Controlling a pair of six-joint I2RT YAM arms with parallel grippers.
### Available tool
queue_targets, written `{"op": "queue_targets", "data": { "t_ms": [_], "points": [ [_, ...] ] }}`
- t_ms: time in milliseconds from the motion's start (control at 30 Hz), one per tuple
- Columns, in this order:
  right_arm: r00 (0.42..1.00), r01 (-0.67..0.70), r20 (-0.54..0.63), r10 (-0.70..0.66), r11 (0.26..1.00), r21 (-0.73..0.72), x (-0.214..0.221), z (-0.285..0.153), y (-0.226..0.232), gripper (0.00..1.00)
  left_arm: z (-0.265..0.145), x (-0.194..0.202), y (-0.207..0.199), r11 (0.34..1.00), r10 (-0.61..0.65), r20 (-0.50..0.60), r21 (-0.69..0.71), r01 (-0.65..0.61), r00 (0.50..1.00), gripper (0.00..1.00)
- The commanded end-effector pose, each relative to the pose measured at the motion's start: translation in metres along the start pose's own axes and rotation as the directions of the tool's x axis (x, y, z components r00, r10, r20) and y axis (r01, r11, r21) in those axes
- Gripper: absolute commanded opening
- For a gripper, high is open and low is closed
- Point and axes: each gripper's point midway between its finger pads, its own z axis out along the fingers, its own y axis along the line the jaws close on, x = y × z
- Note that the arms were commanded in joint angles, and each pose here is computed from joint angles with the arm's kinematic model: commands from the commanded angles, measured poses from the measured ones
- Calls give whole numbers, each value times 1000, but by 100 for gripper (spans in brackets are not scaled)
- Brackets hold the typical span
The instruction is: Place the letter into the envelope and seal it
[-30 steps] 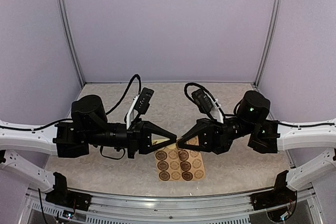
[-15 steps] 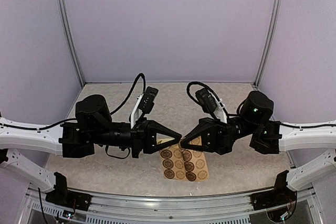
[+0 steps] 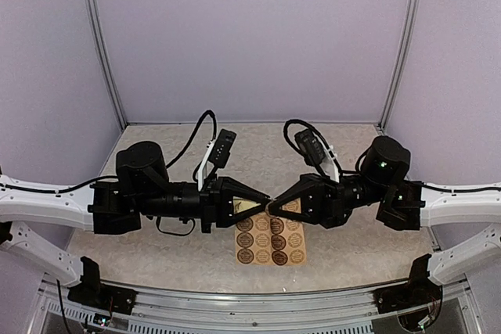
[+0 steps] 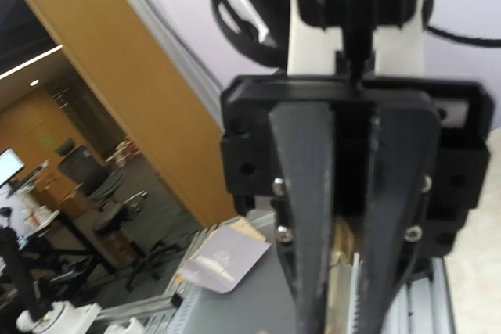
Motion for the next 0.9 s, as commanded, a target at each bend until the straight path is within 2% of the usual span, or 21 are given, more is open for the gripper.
{"op": "queue_targets", "data": {
  "t_ms": [0, 100, 267, 333, 433, 667, 867],
  "points": [
    [997, 45, 63, -50, 996, 75, -14, -10, 0, 0, -16, -7, 7, 996, 10, 7, -87, -10, 1000, 24],
    [997, 35, 68, -44, 992, 124, -15, -14, -8, 0, -33, -15, 9, 989, 21, 38, -144, -15, 999, 47],
    [997, 16, 72, -28, 987, 163, -13, -16, -17, 0, -59, -34, 13, 971, 41, 107, -239, -15, 993, 63],
    [997, 11, 72, -23, 985, 172, -13, -16, -21, 0, -68, -42, 11, 966, 45, 138, -257, -8, 989, 62],
    [997, 2, 77, -17, 983, 185, -13, -16, -25, 0, -72, -49, 4, 971, 38, 158, -240, 1, 987, 54],
    [996, -15, 88, -4, 975, 221, -15, -17, -33, 0, -44, -39, -18, 991, -27, 100, -128, 40, 995, 36],
    [997, -20, 81, 3, 977, 214, -13, -16, -34, 0, -17, -28, -26, 994, -74, 43, -73, 77, 996, 34]
  ]
}}
